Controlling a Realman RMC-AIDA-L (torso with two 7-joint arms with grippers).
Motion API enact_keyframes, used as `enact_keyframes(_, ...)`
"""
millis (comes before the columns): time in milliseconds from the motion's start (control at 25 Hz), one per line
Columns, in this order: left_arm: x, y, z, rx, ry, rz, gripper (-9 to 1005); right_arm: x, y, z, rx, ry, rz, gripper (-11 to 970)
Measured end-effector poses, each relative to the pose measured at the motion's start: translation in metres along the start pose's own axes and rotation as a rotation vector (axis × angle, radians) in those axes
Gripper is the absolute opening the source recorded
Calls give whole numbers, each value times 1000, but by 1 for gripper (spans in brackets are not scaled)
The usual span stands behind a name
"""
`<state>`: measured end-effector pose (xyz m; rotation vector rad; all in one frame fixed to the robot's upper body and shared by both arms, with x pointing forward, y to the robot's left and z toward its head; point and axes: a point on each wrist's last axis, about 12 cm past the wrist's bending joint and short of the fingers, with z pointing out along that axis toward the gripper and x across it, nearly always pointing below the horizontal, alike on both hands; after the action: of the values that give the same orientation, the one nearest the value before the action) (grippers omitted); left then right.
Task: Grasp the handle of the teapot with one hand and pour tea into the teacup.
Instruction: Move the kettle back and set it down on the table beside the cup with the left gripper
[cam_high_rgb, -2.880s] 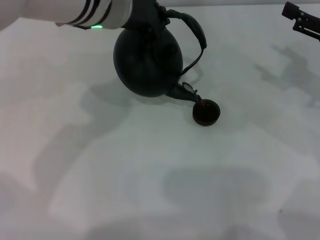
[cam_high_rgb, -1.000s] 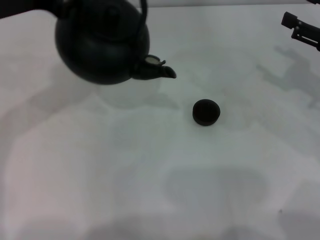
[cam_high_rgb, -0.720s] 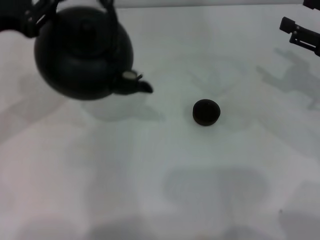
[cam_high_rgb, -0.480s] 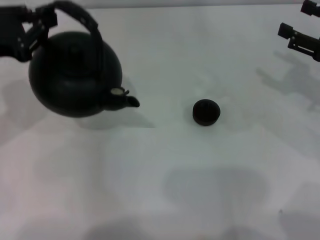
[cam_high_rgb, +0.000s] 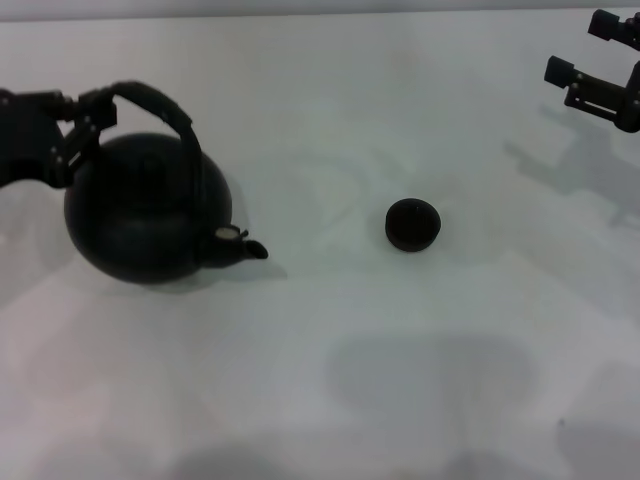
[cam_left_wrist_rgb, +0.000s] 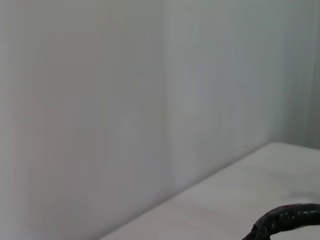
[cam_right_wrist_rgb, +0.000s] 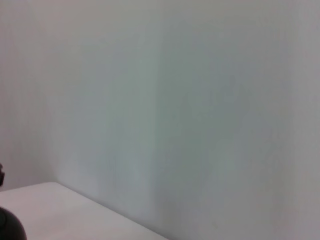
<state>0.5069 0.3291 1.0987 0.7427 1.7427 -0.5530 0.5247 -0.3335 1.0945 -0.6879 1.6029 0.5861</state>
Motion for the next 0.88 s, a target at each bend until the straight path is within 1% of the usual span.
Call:
enact_keyframes(320,16,-1,-5,-32,10,11,122,-1,1,0,-9,-5,7,825)
enact_keyframes(360,21,0,-8,-51,9,12,121,-1,1,0,-9,-5,8,825)
enact_keyframes(480,25,1,-10,-65,8,10,121,-1,1,0,-9,-5,13,825)
enact_keyframes(880,39,-2,-8,-71,13,56,120,-3,1,1,-23,2,26,825)
